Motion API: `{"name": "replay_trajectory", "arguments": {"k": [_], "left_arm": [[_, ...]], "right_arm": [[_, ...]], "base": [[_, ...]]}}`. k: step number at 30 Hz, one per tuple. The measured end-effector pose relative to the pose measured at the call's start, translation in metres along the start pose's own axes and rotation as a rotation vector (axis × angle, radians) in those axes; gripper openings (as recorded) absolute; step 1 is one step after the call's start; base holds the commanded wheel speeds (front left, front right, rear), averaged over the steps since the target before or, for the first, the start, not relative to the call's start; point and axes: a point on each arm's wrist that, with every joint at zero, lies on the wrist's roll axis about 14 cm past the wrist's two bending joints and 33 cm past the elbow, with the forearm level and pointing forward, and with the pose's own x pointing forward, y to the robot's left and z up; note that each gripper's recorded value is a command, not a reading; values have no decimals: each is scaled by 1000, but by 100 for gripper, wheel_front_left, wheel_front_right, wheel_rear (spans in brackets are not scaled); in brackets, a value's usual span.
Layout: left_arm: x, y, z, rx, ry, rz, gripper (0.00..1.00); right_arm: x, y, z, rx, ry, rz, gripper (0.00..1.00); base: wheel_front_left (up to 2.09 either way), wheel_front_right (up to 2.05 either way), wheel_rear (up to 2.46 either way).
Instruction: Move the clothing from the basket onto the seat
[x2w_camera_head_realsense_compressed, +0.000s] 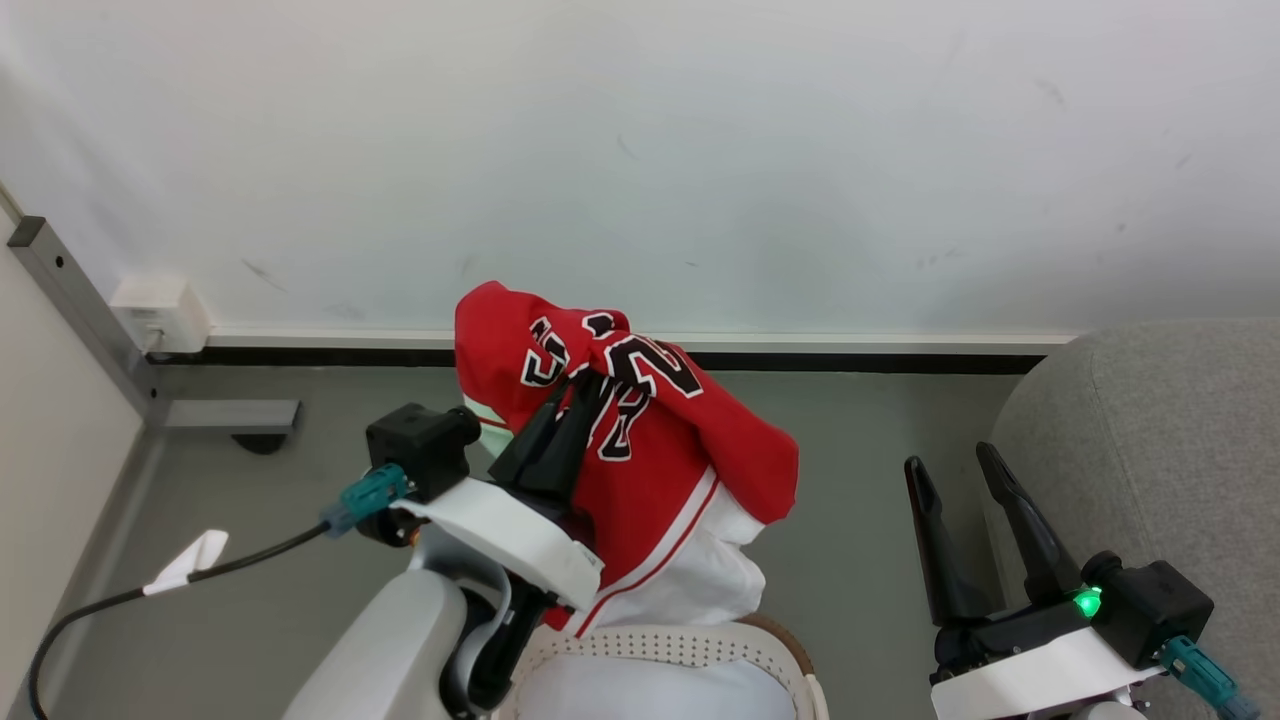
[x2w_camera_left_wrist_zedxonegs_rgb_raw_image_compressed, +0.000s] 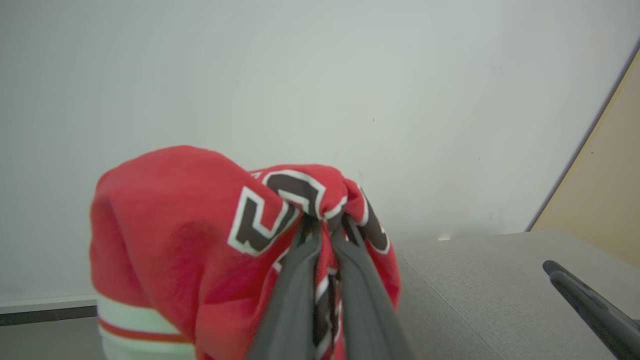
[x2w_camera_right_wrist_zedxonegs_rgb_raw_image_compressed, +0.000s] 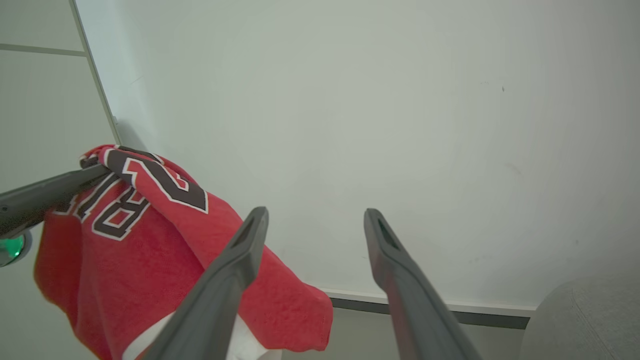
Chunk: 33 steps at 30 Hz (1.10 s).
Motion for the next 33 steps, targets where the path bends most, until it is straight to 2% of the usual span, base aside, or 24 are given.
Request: {"name": "replay_trajectory", "arguments": {"k": [6, 12, 17, 21, 30, 33], "left_arm": [[-5, -2, 7, 8, -12, 5, 0], [-10, -7, 8, 11, -11, -1, 0], [-17, -24, 3, -6, 4, -38, 0], [-26, -35, -4, -12, 23, -58, 0], [-48, -51, -9, -20, 47, -81, 0], [-56, -54, -11, 25, 61, -86, 0]], "right_arm": [[-2, 9, -2, -33, 18, 49, 100], [0, 42, -11, -60, 49, 166, 100], [4, 70, -37, -87, 131, 282, 100], [8, 82, -62, -150, 217, 357, 100], [14, 96, -112, -255, 406, 444, 100], [11, 97, -127, -279, 460, 461, 100]], "base": [[0, 0, 0], [0, 0, 0], [0, 0, 0], [0, 0, 0], [0, 0, 0], [0, 0, 0]]}}
